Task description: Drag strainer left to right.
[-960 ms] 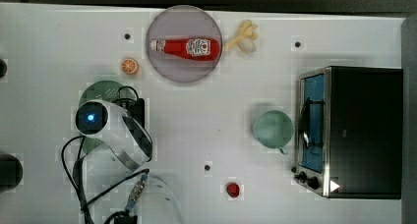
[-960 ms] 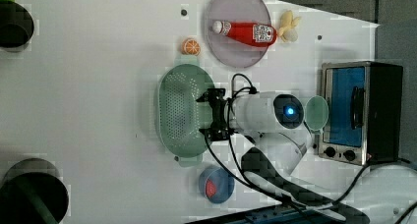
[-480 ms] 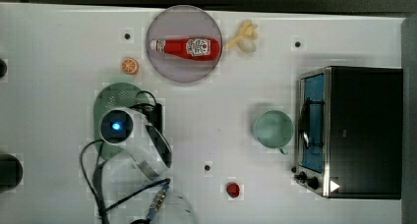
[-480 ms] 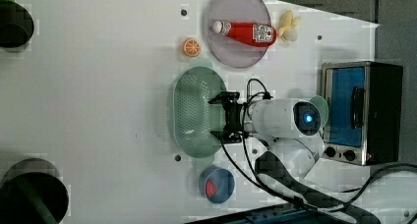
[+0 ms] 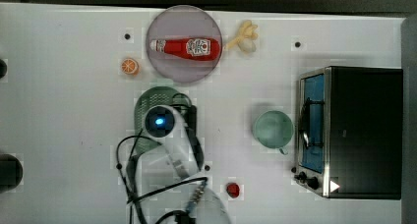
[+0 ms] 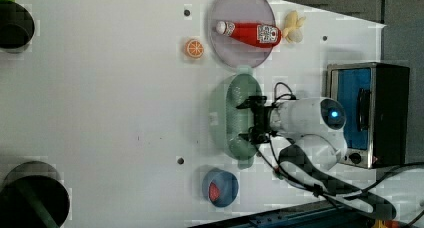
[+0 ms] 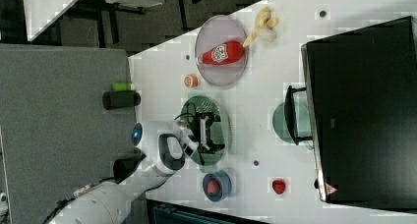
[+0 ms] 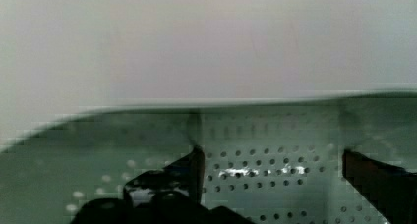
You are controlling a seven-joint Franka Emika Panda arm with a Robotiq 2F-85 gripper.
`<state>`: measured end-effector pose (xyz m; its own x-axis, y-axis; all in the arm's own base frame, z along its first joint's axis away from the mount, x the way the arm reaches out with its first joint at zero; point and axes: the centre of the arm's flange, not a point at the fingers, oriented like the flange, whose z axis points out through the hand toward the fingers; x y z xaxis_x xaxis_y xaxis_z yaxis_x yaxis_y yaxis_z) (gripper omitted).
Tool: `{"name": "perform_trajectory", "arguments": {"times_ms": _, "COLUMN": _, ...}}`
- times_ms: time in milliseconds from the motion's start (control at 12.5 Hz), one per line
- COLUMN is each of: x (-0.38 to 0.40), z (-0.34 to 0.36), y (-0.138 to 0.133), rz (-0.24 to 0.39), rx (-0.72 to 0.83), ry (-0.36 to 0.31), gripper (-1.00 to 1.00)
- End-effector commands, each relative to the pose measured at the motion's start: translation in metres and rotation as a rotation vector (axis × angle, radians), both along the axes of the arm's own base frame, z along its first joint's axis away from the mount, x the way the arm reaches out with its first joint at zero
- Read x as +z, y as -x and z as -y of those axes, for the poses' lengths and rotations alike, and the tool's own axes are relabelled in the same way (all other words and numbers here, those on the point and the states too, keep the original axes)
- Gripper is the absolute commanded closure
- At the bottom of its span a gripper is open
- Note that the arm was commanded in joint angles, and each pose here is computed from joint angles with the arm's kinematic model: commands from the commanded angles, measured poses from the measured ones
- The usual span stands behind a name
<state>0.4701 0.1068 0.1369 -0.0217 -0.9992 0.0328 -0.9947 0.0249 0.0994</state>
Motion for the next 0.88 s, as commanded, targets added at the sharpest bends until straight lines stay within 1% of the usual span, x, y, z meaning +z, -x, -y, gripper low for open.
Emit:
{"name": "perform_trajectory", "arguments": {"times_ms": 80, "x": 0.013, "z": 0.049, "y": -0.016, "rz": 0.047, "rx": 0.044, "ry": 0.008, "gripper": -1.0}}
{"name": "perform_trajectory", "arguments": {"times_ms": 560, "x": 0.012, "z": 0.127, "y": -0.019, "rz": 0.051, "rx": 0.069, "ry": 0.05, "gripper": -1.0}}
{"name": "perform_trajectory", "arguments": {"times_ms": 880, "x": 0.011, "z": 0.169, "y": -0.015, "rz": 0.047, "rx": 0.028, "ry": 0.079, "gripper": -1.0}}
